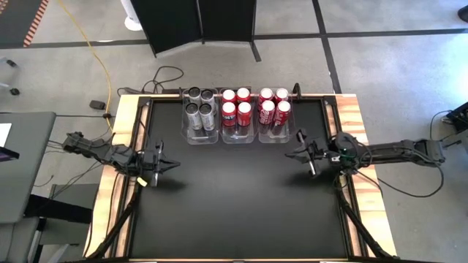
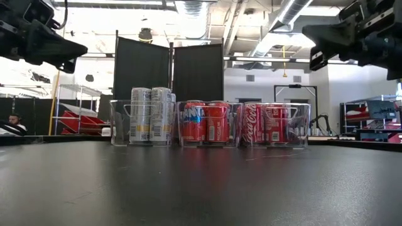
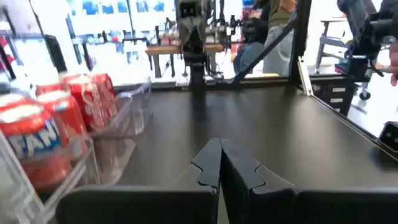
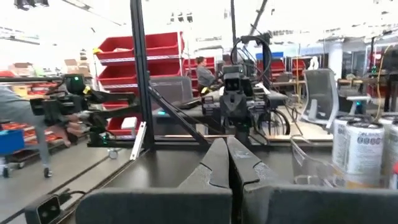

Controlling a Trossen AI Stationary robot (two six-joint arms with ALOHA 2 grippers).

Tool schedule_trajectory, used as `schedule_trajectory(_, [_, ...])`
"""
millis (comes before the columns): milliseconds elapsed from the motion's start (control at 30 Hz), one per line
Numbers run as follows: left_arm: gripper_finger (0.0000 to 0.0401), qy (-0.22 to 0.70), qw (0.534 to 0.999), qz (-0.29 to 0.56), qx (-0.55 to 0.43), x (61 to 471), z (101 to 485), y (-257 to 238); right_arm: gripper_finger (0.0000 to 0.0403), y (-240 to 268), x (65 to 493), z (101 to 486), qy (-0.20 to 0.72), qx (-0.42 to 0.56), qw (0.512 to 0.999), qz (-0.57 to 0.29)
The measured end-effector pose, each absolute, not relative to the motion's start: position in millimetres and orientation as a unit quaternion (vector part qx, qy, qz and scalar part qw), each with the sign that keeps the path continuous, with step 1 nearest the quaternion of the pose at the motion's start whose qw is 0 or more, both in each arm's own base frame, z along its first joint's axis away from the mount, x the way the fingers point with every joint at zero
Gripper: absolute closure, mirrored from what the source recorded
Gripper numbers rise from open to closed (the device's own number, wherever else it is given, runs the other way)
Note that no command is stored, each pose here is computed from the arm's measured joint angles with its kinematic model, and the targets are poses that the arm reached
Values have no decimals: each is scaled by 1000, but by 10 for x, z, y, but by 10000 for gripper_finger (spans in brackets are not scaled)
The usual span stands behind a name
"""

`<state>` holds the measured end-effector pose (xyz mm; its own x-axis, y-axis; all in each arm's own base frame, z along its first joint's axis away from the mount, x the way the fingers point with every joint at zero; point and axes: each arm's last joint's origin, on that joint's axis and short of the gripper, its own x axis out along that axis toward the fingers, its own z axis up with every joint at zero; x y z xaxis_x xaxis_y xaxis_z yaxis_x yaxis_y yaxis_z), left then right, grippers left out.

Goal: Sort soda cans
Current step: Return to Home Position

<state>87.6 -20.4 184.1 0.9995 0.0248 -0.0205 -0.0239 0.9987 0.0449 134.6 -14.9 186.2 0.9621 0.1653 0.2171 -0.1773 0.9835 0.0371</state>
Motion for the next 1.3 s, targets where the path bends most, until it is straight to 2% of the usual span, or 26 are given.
schedule_trajectory(333, [401, -6, 999, 27, 31, 877, 1870, -198, 403, -217, 1263, 1866, -99, 23, 993, 54])
schedule_trajectory(533, [401, -23, 999, 34, 27, 869, 1926, -191, 403, -177, 1191, 1884, -98, 41, 990, 90])
schedule_trajectory(733, [401, -32, 996, 79, -4, 852, 1984, -159, 403, -184, 1109, 1839, -74, 48, 993, 77])
schedule_trajectory(1000, [401, -33, 996, 77, -6, 851, 1986, -160, 403, -206, 969, 1840, -84, 41, 995, 45])
schedule_trajectory(1133, [401, -40, 998, 50, -10, 852, 2000, -176, 403, -189, 921, 1828, -85, 41, 994, 48])
schedule_trajectory(1300, [401, -40, 998, 38, -14, 850, 2004, -183, 403, -193, 926, 1779, -56, 52, 996, 48])
